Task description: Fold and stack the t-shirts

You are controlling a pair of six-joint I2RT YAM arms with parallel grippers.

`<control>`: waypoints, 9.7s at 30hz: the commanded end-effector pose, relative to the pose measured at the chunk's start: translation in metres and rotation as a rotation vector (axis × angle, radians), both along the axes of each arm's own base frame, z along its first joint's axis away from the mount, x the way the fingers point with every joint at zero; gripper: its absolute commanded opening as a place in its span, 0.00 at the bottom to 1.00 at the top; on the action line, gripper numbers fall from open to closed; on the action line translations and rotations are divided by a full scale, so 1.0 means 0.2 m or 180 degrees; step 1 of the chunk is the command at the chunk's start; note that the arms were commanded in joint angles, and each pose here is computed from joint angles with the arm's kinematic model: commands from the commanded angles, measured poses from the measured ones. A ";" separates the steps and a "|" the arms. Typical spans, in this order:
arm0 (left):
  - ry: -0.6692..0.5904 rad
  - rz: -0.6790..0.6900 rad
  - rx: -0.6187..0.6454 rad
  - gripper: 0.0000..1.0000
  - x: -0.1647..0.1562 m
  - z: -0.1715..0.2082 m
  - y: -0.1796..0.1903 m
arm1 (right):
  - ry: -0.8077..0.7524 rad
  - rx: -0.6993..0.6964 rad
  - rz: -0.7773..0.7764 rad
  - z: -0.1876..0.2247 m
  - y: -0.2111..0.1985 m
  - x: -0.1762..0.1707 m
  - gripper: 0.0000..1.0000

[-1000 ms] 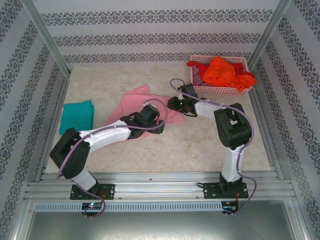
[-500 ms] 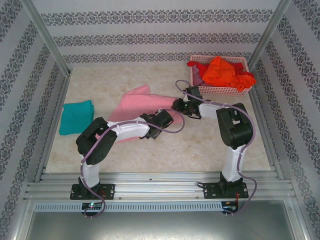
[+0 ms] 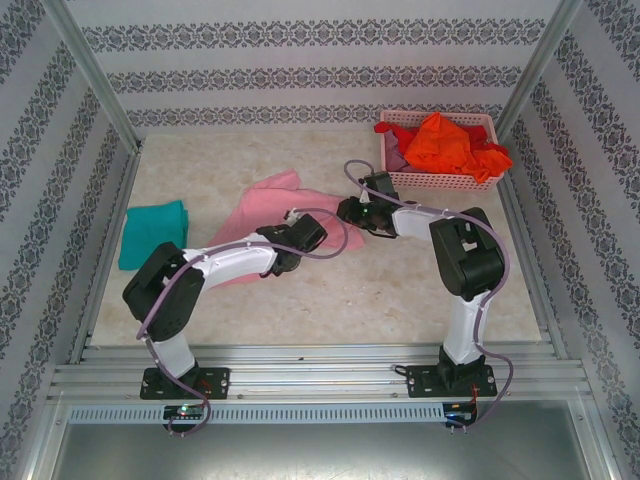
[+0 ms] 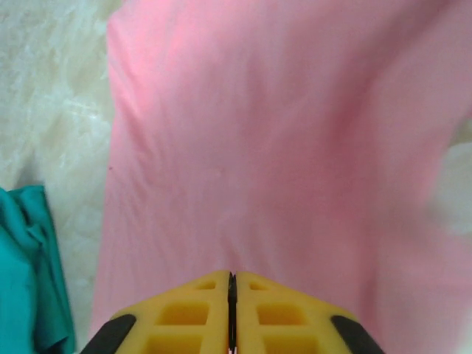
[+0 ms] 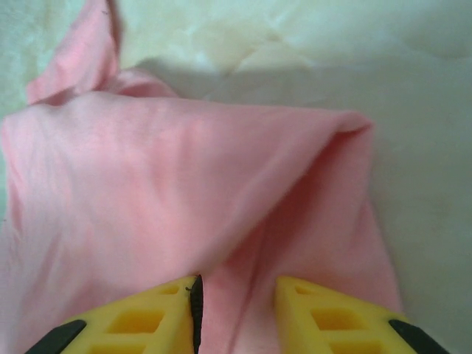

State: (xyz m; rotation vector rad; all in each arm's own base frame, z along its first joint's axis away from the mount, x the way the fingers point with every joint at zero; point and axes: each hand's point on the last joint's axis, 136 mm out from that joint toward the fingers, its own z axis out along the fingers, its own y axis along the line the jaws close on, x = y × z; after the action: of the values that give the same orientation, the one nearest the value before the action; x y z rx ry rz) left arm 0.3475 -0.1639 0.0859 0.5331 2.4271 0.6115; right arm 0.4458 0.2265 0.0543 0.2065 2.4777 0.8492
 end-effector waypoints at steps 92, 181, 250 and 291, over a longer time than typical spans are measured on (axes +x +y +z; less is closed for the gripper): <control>-0.2646 -0.0171 -0.0661 0.00 0.08 1.67 0.51 | -0.3319 0.0025 -0.0376 1.89 -0.13 -0.34 0.00; 0.1011 -0.2979 -0.0849 0.00 -0.55 -0.31 -0.92 | -0.1725 -0.0343 -0.1164 0.97 -0.75 -0.30 0.00; -0.1319 0.0463 -0.1630 0.00 0.84 0.35 0.64 | -0.1686 -0.0563 -0.0215 0.78 -0.18 0.49 0.24; 0.0030 0.4021 -0.3074 0.44 -0.23 -0.30 0.55 | -0.0912 -0.0723 -0.0335 0.23 -0.44 -0.29 0.80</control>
State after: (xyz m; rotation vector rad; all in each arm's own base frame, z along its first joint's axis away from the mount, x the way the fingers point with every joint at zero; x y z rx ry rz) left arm 0.2979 -0.0434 0.0299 -1.3586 2.4584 -0.1338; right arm 0.3844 0.1345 0.1001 0.1137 2.2652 0.5049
